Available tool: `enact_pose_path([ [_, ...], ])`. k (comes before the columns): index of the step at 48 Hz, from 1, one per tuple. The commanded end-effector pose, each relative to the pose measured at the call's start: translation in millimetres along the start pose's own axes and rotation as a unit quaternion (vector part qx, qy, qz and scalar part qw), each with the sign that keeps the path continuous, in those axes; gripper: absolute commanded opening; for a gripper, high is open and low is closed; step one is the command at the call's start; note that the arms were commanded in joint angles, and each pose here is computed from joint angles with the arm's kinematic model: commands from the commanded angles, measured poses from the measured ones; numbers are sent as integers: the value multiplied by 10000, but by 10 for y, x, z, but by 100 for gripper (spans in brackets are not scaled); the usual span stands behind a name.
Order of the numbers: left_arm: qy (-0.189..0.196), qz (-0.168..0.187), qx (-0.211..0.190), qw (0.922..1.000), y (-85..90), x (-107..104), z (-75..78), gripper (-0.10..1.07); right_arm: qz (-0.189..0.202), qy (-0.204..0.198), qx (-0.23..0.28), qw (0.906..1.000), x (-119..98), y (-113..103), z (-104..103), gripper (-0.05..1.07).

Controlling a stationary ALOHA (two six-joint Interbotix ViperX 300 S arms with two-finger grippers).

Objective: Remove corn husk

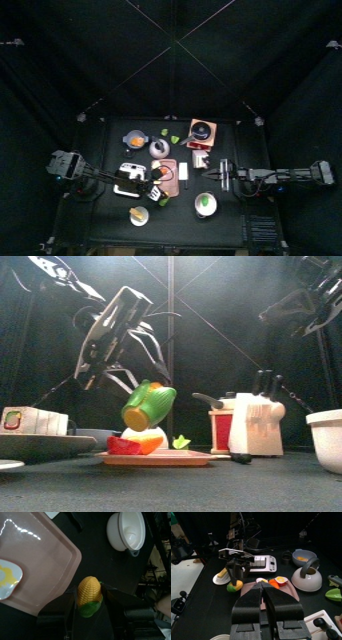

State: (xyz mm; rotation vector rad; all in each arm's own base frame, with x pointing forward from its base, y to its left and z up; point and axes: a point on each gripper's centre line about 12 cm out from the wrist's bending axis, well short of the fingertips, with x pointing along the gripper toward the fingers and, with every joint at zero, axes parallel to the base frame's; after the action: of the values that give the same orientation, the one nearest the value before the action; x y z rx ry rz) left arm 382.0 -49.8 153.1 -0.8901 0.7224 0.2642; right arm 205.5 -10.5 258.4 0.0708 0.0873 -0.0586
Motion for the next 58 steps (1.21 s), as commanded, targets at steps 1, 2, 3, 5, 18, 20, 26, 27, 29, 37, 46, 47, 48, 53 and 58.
enact_pose_path([
  [1,-225,-270,142,9993,-97,-91,168,59,-9,-83,171,9998,40,6,74,3],
  [2,-248,-270,192,9991,-85,-96,187,59,-21,-83,223,9997,44,3,77,3],
  [3,-305,-314,273,9987,-85,-115,230,59,-23,-90,268,9996,48,5,86,3],
  [5,-382,-334,394,9979,-75,-139,290,59,-31,-104,379,9992,54,7,106,3],
  [18,-1067,-797,1624,9777,-178,-395,804,59,-186,-262,1345,9904,173,-15,322,3],
  [20,-1177,-870,1796,9728,-195,-449,886,59,-209,-259,1486,9883,204,-16,347,3],
  [26,-1423,-1019,2228,9590,-216,-593,1066,59,-215,-161,1684,9854,271,2,335,3],
  [27,-1442,-1034,2286,9572,-214,-607,1082,59,-224,-154,1712,9849,280,1,332,3],
  [29,-1483,-1052,2381,9541,-202,-637,1117,59,-239,-129,1753,9841,308,1,329,3],
  [37,-1617,-1170,2929,9351,-220,-769,1181,59,-235,96,2183,9755,432,68,248,4],
  [46,-1831,-1322,3629,9040,-271,-961,1136,59,-232,237,2557,9662,560,154,202,4],
  [47,-1845,-1351,3631,9032,-267,-975,1123,59,-230,229,2583,9655,567,160,209,4],
  [48,-1856,-1393,3631,9024,-271,-986,1107,59,-229,231,2588,9654,570,163,206,4],
  [53,-1963,-1649,3495,9012,-243,-1060,1033,58,-245,103,2621,9647,588,166,240,4],
  [58,-2194,-1890,3537,8894,-236,-1147,1006,58,-223,-97,2587,9657,624,189,304,4],
])
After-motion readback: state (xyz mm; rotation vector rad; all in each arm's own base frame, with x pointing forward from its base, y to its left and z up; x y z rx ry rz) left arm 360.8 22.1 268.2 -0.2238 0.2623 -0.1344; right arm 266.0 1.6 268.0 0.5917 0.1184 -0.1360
